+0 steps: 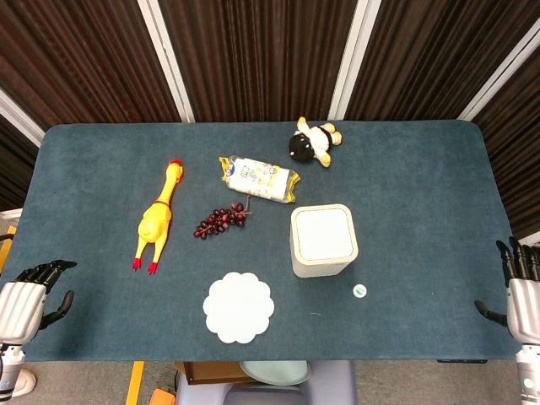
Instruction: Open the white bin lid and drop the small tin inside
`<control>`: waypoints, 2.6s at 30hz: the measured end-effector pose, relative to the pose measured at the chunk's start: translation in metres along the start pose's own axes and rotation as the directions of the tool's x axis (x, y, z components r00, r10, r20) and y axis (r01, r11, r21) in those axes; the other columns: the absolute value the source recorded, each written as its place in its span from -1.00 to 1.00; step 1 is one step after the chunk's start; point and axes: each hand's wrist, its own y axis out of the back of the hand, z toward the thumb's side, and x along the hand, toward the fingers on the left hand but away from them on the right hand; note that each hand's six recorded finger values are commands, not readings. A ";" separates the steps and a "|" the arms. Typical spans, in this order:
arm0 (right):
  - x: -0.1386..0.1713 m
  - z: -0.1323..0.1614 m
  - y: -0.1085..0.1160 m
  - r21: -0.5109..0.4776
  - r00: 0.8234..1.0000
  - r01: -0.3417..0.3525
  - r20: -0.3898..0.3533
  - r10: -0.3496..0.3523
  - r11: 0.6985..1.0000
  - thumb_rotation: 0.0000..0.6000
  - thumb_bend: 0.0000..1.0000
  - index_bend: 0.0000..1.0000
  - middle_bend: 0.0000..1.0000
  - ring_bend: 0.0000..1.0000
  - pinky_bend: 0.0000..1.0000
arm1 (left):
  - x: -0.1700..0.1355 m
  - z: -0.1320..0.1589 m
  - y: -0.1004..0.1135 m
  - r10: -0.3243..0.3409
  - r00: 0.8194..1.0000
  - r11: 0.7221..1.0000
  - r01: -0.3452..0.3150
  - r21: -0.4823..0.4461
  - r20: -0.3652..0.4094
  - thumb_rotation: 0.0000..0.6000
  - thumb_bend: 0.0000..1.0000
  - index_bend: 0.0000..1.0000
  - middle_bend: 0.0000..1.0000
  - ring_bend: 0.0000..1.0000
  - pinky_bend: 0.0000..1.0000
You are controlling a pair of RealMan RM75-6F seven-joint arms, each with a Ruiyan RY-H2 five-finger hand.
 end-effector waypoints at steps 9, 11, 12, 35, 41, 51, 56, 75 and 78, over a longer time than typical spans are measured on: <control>-0.002 0.006 0.000 -0.015 0.999 0.020 -0.038 -0.021 1.000 1.00 -0.86 -0.90 -0.31 -0.34 -0.35 | 0.002 0.001 -0.001 0.001 1.000 1.000 -0.001 0.016 0.017 1.00 -0.13 -0.48 -0.41 -0.34 -0.14; -0.003 0.008 0.001 -0.017 0.997 0.052 -0.060 -0.053 0.999 1.00 -0.81 -0.91 0.05 0.21 0.19 | 0.001 0.000 -0.001 0.002 1.000 1.000 -0.002 0.020 0.017 1.00 -0.13 -0.48 -0.41 -0.34 -0.14; -0.003 0.010 0.000 -0.022 0.995 0.062 -0.071 -0.064 0.998 1.00 -0.74 -0.92 0.20 0.41 0.37 | 0.001 0.000 -0.001 0.001 1.000 1.000 -0.002 0.015 0.015 1.00 -0.13 -0.48 -0.41 -0.34 -0.14; -0.016 0.128 0.009 0.011 0.869 -0.227 -0.449 0.207 0.974 1.00 0.29 -0.66 0.69 0.80 0.66 | 0.001 -0.003 -0.006 -0.067 0.998 0.997 0.068 -0.030 0.018 1.00 -0.13 -0.46 -0.39 -0.34 -0.13; -0.035 0.152 0.013 0.043 0.851 -0.261 -0.460 0.251 0.964 1.00 0.30 -0.65 0.69 0.80 0.66 | 0.001 -0.005 -0.004 -0.064 0.998 0.997 0.064 -0.034 0.009 1.00 -0.13 -0.46 -0.39 -0.34 -0.13; -0.059 0.197 0.001 0.060 0.801 -0.358 -0.494 0.339 0.932 1.00 0.30 -0.62 0.69 0.80 0.66 | 0.002 -0.003 -0.011 -0.095 0.995 0.995 0.095 -0.021 0.021 1.00 -0.13 -0.46 -0.39 -0.34 -0.13; -0.063 0.213 -0.006 0.067 0.776 -0.385 -0.516 0.362 0.920 1.00 0.30 -0.60 0.69 0.80 0.66 | 0.002 -0.002 -0.011 -0.097 0.995 0.995 0.098 -0.021 0.026 1.00 -0.13 -0.46 -0.39 -0.34 -0.13; -0.055 0.216 -0.014 0.080 0.754 -0.420 -0.524 0.397 0.904 1.00 0.30 -0.51 0.69 0.80 0.66 | 0.001 0.001 -0.012 -0.102 0.994 0.995 0.102 -0.015 0.037 1.00 -0.13 -0.46 -0.39 -0.34 -0.13; -0.056 0.215 -0.016 0.079 0.754 -0.423 -0.521 0.399 0.903 1.00 0.30 -0.51 0.69 0.80 0.66 | 0.001 0.001 -0.013 -0.103 0.994 0.995 0.104 -0.015 0.036 1.00 -0.13 -0.46 -0.39 -0.34 -0.13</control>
